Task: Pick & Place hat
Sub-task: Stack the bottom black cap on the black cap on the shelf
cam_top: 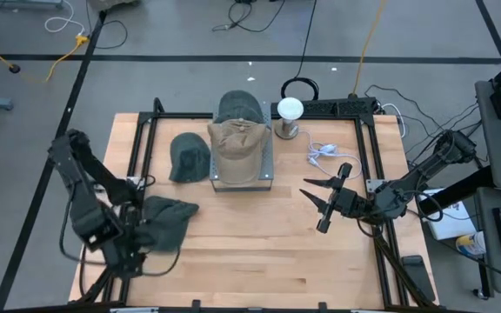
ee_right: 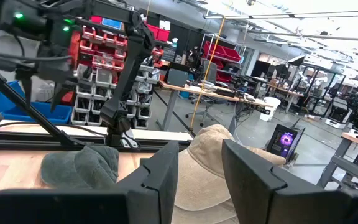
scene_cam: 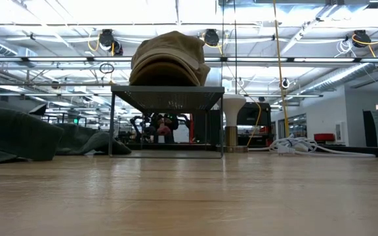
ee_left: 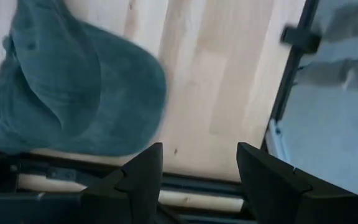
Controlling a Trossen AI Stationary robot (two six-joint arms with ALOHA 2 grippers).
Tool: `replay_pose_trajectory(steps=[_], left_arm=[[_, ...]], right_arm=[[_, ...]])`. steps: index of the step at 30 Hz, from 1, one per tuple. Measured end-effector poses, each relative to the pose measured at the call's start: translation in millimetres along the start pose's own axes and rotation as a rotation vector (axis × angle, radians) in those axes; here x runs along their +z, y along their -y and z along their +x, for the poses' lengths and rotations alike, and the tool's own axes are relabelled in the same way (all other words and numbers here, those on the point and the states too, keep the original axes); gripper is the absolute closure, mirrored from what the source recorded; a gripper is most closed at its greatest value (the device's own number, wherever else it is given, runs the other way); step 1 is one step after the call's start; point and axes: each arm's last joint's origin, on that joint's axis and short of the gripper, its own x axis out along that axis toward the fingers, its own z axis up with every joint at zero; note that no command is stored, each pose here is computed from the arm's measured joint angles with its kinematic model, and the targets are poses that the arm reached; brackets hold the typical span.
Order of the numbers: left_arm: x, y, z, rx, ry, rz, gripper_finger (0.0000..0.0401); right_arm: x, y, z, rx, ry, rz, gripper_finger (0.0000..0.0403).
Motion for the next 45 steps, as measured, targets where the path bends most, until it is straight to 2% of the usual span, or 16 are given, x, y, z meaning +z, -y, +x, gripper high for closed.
replay_pose_trajectory(steps=[8, 13, 18, 21, 24, 26, 31, 37, 45], left_arm=[[-13.4, 29.8, 31.9, 0.073, -0.039, 0.086, 0.0192], [-12.5, 41.2, 68.1, 0.258, -0.092, 0.045, 0.0192], [-11.5, 50.9, 105.5, 0.401, -0.131, 0.052, 0.0192], [-11.8, 50.7, 122.8, 0.516, -0.140, 0.026, 0.0192], [-12.8, 44.7, 133.2, 0.680, -0.151, -0.026, 0.0192], [-12.9, 43.2, 138.6, 0.741, -0.139, -0.041, 0.0192], [-12.0, 48.5, 150.9, 0.704, -0.138, -0.014, 0.0192], [-17.0, 47.2, 148.0, 0.745, -0.109, -0.012, 0.0192], [-29.3, 53.6, 150.1, 0.702, -0.097, 0.122, 0.0192]], right_arm=[[0.0, 0.0, 0.0, 0.000, 0.000, 0.002, 0.0287], [0.2, 0.0, 0.0, 0.000, 0.000, 0.002, 0.0287], [0.2, 0.0, 0.0, 0.000, 0.001, -0.004, 0.0287], [0.2, 0.0, 0.0, 0.000, 0.001, -0.009, 0.0287], [0.2, 0.0, -0.1, 0.001, 0.001, -0.027, 0.0287], [0.1, -0.1, 0.0, 0.000, 0.000, -0.029, 0.0287], [-1.4, -0.5, 0.0, 0.002, -0.009, -0.047, 0.0287], [-2.0, -0.7, 0.0, 0.003, -0.014, -0.054, 0.0287], [-2.0, -0.6, 0.0, 0.003, -0.014, -0.054, 0.0287]])
